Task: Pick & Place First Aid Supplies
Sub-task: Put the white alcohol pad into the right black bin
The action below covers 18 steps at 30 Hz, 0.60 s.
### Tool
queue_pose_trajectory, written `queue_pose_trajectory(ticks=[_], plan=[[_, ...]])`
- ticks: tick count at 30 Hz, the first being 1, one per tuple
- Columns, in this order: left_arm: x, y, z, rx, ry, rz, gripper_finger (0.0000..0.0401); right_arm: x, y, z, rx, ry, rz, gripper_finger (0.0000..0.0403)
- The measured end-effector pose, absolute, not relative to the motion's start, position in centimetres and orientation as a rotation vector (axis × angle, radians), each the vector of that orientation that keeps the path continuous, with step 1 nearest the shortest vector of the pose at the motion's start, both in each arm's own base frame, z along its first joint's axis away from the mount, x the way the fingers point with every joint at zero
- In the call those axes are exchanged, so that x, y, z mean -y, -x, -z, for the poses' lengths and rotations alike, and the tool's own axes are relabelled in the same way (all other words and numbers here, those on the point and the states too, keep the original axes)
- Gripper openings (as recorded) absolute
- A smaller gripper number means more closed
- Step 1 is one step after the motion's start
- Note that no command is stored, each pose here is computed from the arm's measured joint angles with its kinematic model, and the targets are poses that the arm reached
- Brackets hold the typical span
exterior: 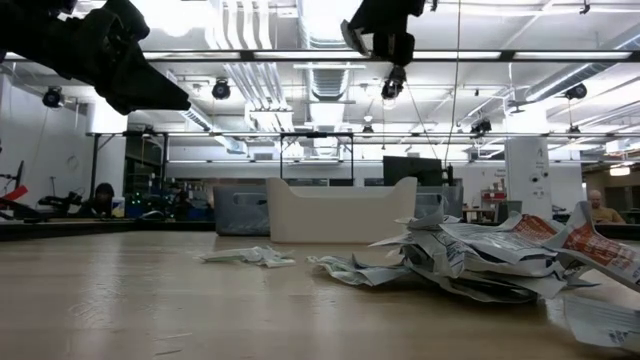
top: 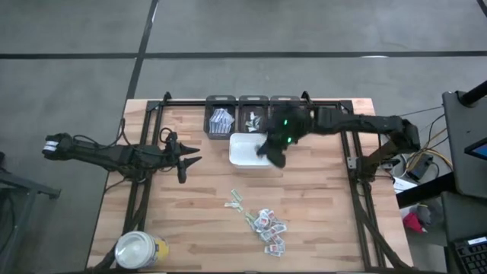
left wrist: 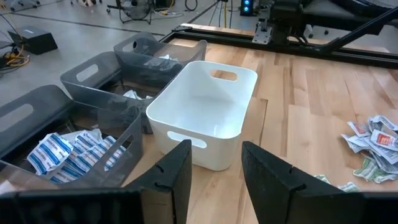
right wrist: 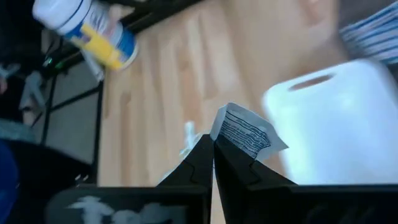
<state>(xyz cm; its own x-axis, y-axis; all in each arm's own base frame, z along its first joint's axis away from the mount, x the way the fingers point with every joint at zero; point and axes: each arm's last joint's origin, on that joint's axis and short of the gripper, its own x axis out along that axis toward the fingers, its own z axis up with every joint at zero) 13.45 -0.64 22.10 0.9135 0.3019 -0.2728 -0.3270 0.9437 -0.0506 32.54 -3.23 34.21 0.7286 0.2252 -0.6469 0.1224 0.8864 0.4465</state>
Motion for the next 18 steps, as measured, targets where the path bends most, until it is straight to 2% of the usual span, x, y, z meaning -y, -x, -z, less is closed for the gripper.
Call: queue_pose_trajectory(ticks=[8,18], plan=[[0.6,-13.5,-22.1,-0.266,0.096,-0.324,0.0136,10.5,-30.4,-34.6,-0.677,-0.515,-0.017,0.0008],[0.6,-13.5,-22.1,-0.267,0.096,-0.324,0.0136,18.6,-26.7,-29.8,-0.531,-0.7,-0.061,0.0008]])
